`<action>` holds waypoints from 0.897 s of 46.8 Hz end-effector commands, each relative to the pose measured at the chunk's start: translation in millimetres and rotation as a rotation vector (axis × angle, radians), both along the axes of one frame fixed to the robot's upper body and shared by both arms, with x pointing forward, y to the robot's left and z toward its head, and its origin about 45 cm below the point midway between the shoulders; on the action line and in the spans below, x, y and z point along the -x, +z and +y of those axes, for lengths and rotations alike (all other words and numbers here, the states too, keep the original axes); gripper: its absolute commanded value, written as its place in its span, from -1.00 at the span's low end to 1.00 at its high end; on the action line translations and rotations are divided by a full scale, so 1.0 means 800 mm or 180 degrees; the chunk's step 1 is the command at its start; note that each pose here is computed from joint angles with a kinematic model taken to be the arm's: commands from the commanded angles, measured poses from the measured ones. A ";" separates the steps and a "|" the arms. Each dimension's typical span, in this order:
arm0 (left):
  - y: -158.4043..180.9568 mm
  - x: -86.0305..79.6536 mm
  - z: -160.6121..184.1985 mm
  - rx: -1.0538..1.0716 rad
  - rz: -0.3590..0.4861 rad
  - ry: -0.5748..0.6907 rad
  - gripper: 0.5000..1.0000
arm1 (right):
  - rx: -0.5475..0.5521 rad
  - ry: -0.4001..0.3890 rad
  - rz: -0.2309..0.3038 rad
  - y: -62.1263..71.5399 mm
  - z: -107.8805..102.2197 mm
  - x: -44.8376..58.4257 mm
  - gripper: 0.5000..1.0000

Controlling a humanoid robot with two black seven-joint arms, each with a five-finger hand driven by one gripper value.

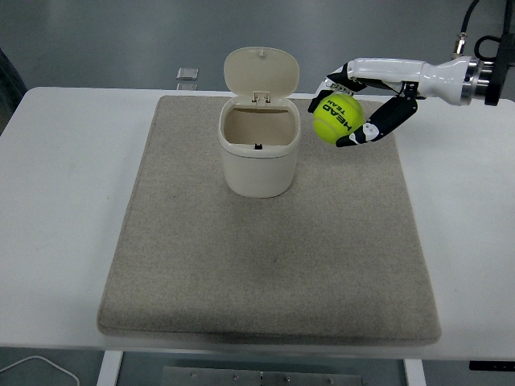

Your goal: Pick up the tennis ball and place it in the box.

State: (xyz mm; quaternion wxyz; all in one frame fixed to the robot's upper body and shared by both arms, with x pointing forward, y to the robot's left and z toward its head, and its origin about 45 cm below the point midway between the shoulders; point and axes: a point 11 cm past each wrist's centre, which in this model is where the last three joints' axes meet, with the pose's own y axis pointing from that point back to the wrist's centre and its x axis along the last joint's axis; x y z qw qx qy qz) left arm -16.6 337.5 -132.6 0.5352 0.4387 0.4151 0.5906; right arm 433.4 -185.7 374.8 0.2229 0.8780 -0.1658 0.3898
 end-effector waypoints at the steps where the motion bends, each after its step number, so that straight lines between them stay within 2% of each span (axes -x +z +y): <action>1: 0.000 0.000 0.000 0.0000 0.0003 0.0000 0.96 | -0.0018 0.0026 0.0003 0.000 0.006 0.001 -1.00; 13: 0.000 0.000 0.000 0.0000 0.0003 0.0000 0.97 | -0.0171 0.0214 0.0003 -0.003 0.060 0.003 -1.00; 18: 0.000 0.000 0.000 0.0000 0.0003 0.0000 0.97 | -0.0213 0.0216 -0.0003 -0.008 0.076 -0.002 -1.00; 24: 0.000 0.000 0.000 0.0000 0.0003 0.0000 0.97 | -0.0226 0.0141 -0.0038 -0.013 0.086 -0.010 -1.00; 32: 0.000 0.000 0.000 0.0000 0.0003 0.0000 0.97 | -0.0222 0.0143 -0.0080 -0.023 0.105 -0.013 -1.00; 39: 0.000 0.000 0.000 0.0000 0.0003 0.0000 0.97 | -0.0245 0.0121 -0.0124 -0.025 0.112 -0.015 -1.00; 42: 0.000 0.000 0.000 0.0000 -0.0002 0.0000 0.97 | -0.0266 0.0057 -0.0171 -0.027 0.111 -0.020 -1.00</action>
